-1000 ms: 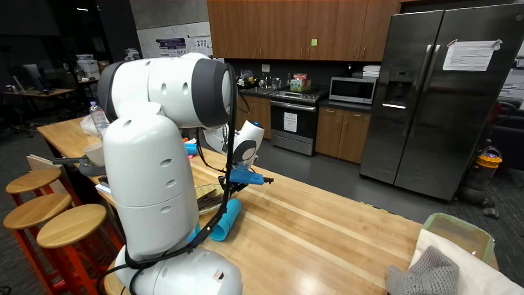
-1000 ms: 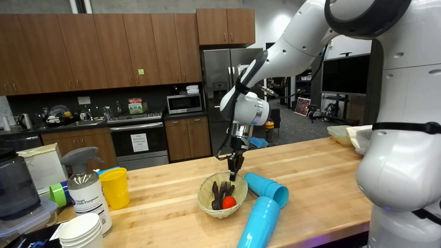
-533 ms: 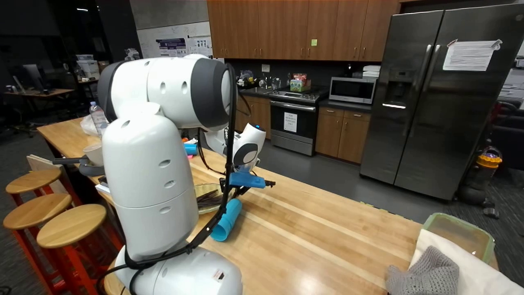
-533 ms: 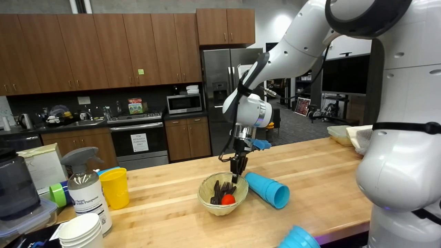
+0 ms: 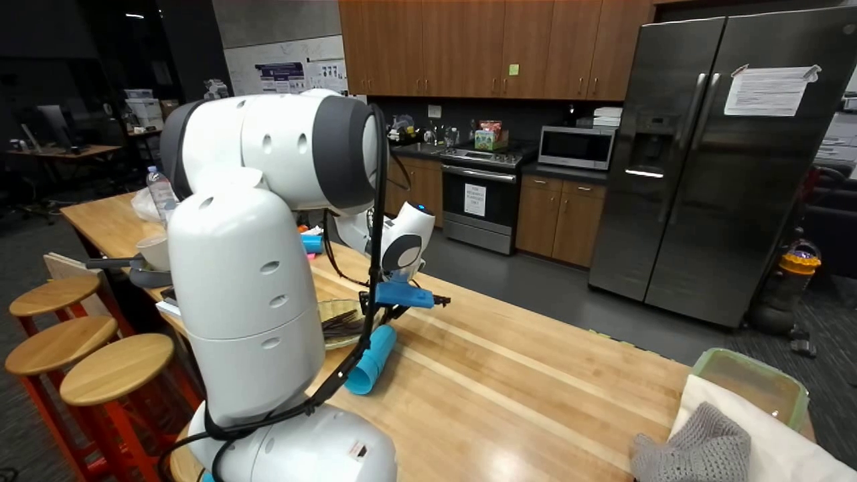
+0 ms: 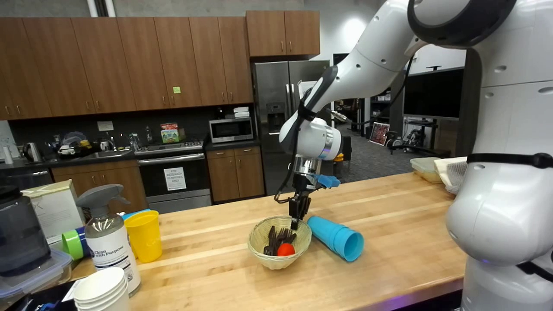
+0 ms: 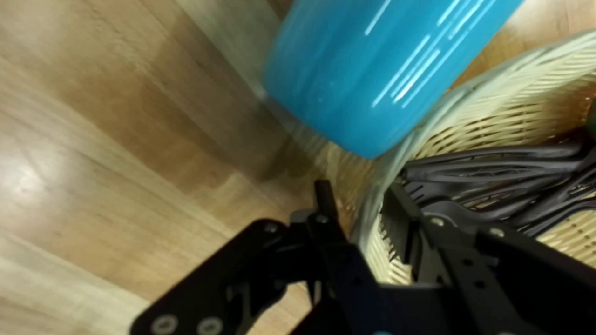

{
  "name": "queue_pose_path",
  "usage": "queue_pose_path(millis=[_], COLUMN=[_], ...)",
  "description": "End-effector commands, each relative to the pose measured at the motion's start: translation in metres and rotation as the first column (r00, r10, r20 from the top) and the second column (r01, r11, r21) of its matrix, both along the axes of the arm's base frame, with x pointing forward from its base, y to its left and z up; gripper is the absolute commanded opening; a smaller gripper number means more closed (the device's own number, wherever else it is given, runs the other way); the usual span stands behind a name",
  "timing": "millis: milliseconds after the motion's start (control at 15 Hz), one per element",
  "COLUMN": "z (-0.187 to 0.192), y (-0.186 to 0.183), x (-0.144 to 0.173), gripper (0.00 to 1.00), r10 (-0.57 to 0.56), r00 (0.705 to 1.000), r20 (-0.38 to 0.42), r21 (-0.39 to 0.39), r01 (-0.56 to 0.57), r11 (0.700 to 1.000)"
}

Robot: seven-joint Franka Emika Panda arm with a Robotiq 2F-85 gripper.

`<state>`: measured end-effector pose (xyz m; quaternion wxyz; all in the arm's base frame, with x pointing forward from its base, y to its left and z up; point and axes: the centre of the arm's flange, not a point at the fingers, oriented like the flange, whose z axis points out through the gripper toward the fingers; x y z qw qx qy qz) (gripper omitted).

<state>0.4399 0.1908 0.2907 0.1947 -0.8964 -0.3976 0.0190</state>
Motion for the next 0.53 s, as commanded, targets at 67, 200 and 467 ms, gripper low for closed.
queue_pose_path(millis=[67, 200, 467], z=[-0.001, 0.003, 0.001], y=[0.025, 0.015, 0.022], x=[0.003, 0.000, -0.002], gripper=[0.61, 0.73, 0.73], r10=[0.023, 0.043, 0.053], r00=[1.000, 0.999, 0.999], r20=[0.015, 0.013, 0.008], r21=[-0.009, -0.015, -0.020], r01=[-0.023, -0.043, -0.053], r11=[1.000, 0.999, 0.998])
